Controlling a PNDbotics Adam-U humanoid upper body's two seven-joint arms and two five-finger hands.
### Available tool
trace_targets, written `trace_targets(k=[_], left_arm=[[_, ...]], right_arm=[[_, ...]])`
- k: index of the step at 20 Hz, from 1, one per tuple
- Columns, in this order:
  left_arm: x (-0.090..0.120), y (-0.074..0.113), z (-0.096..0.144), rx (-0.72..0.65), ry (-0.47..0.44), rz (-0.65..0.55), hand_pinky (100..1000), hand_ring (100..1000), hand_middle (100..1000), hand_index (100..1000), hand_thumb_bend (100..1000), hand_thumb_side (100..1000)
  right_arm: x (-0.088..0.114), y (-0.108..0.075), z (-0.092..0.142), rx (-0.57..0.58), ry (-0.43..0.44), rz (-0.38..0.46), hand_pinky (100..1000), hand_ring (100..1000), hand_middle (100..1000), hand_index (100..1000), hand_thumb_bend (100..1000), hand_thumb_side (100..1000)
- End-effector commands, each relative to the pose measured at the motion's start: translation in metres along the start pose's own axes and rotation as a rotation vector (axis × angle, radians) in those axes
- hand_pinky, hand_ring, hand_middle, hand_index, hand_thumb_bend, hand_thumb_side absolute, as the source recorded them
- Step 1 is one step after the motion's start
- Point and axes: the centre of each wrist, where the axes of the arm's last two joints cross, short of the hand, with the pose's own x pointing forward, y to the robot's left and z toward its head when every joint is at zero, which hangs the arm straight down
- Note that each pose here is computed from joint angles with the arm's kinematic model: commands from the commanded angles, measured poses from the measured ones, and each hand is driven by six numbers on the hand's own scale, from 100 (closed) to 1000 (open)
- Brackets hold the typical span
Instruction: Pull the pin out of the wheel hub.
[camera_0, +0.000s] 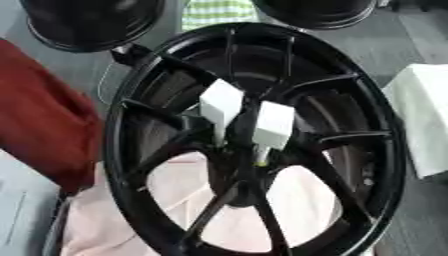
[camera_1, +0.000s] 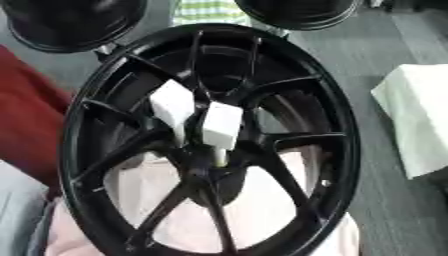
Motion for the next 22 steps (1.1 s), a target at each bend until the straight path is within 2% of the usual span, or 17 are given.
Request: trace_targets(k=[1, 3, 4, 5, 6, 8, 9, 10, 11, 15, 17, 19, 22], left_arm=[[0.004, 0.006, -0.002, 0.011, -0.013, -0.019, 702, 603, 506, 726, 100, 712], [0.004, 0.006, -0.002, 0.012, -0.011, -0.019, 701, 602, 505, 725, 100, 712], [0.004, 0.006, -0.002, 0.011, -0.011, -0.018, 701, 602, 505, 725, 100, 713], [0.004, 0.006, -0.002, 0.011, -0.011, -0.018, 701, 602, 505, 725, 100, 713], [0.004, 0.006, -0.002, 0.011, -0.011, -0.017, 700, 602, 505, 725, 100, 714], [0.004, 0.005, -0.002, 0.009, -0.011, -0.015, 700, 602, 505, 724, 100, 715], [0.004, 0.005, -0.003, 0.009, -0.010, -0.013, 700, 602, 505, 724, 100, 715], [0.004, 0.004, -0.003, 0.008, -0.009, -0.010, 699, 602, 505, 724, 100, 716], [0.004, 0.004, -0.003, 0.006, -0.009, -0.006, 699, 602, 505, 724, 100, 716], [0.004, -0.001, -0.006, -0.004, -0.010, 0.017, 698, 602, 505, 724, 100, 716], [0.004, -0.004, -0.007, -0.008, -0.012, 0.033, 698, 602, 505, 724, 100, 716], [0.005, -0.006, -0.009, -0.010, -0.014, 0.047, 697, 603, 505, 724, 100, 715], [0.006, -0.009, -0.010, -0.011, -0.019, 0.067, 696, 603, 505, 724, 100, 715]], right_arm=[[0.006, -0.019, -0.002, -0.058, -0.010, 0.022, 930, 919, 834, 892, 198, 386], [0.010, -0.022, 0.000, -0.087, -0.008, 0.012, 927, 916, 831, 888, 181, 346], [0.014, -0.023, 0.000, -0.101, -0.014, 0.003, 923, 910, 827, 884, 188, 265], [0.018, -0.025, 0.001, -0.113, -0.024, -0.012, 915, 897, 815, 874, 151, 112], [0.024, -0.028, 0.002, -0.131, -0.041, -0.037, 905, 877, 794, 851, 100, 100], [0.039, -0.033, 0.004, -0.165, -0.099, -0.111, 897, 856, 767, 815, 100, 100], [0.050, -0.036, 0.006, -0.179, -0.147, -0.170, 894, 849, 758, 803, 100, 140], [0.062, -0.039, 0.009, -0.192, -0.208, -0.235, 892, 842, 749, 794, 100, 353], [0.075, -0.042, 0.013, -0.201, -0.270, -0.298, 891, 840, 746, 795, 100, 460], [0.126, -0.045, 0.028, -0.182, -0.510, -0.531, 895, 846, 752, 802, 100, 478], [0.151, -0.044, 0.035, -0.150, -0.606, -0.655, 893, 841, 742, 788, 100, 518], [0.175, -0.042, 0.041, -0.144, -0.665, -0.768, 881, 817, 721, 762, 100, 523], [0.203, -0.039, 0.051, -0.175, -0.699, -0.878, 869, 787, 693, 733, 100, 539]])
